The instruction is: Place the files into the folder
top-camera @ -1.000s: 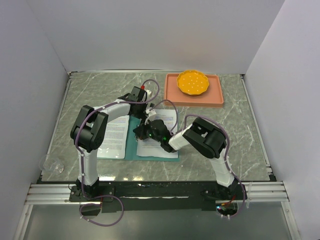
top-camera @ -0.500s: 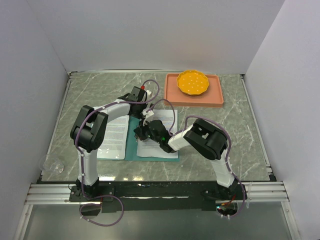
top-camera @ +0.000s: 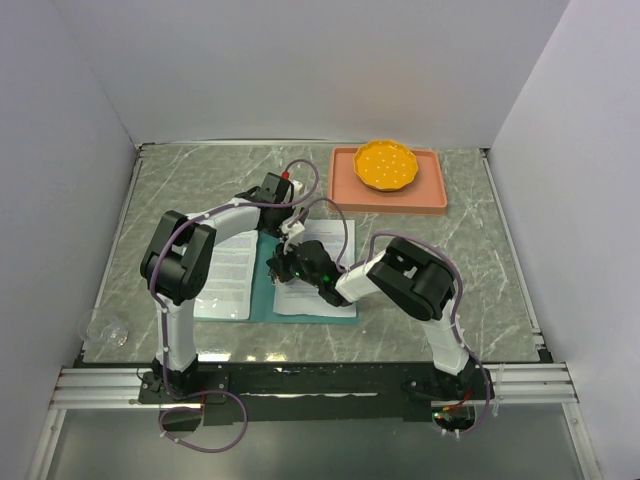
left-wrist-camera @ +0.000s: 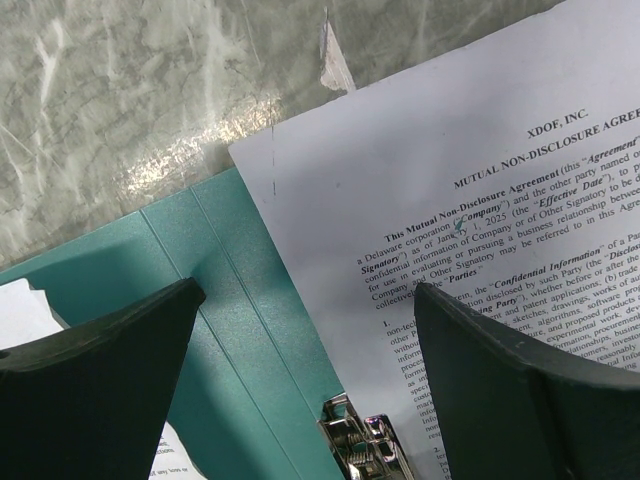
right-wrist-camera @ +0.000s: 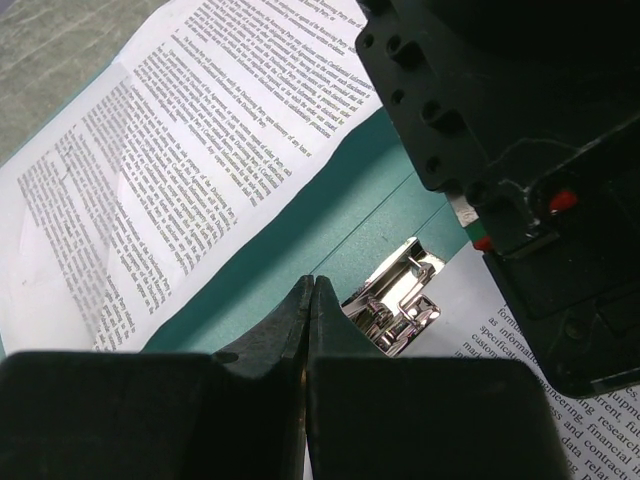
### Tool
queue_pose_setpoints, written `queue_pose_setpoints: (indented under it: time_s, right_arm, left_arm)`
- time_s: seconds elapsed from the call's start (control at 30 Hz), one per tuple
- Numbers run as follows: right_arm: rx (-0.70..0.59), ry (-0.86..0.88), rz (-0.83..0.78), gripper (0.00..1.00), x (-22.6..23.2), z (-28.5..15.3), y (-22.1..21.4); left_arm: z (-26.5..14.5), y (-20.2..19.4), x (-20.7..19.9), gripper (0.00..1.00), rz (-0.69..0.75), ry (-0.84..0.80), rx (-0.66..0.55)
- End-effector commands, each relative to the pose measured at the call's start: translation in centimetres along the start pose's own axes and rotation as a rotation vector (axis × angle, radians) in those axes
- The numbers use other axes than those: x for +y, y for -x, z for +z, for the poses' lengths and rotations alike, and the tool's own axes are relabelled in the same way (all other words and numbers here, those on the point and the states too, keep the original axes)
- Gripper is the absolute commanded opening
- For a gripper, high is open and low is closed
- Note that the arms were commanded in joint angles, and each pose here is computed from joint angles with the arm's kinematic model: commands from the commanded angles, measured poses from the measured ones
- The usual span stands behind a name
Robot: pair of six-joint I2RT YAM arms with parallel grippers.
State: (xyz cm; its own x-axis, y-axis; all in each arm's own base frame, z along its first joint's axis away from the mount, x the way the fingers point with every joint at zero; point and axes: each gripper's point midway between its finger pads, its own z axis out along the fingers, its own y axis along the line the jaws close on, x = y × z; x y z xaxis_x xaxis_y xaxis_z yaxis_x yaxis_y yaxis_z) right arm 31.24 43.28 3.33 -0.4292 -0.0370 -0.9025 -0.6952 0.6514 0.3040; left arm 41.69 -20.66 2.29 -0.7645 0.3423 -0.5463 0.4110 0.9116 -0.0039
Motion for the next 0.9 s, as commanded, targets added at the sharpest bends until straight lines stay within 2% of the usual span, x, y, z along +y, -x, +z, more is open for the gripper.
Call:
queue_pose_setpoints:
  time_s: [0.0,0.87]
  right_arm:
    - [0.383,0.064,-0.037,0.0,2.0,-3.7,-11.1]
    - [0.448,0.086,-0.168,0.0,2.8,-4.7,-12.2]
  left_arm:
    - [1.0,-3.1,0.9,0.96,0.007,0.013,0.104]
    - [1.4,-4.8,1.1,0.96,0.003,0.004,0.141]
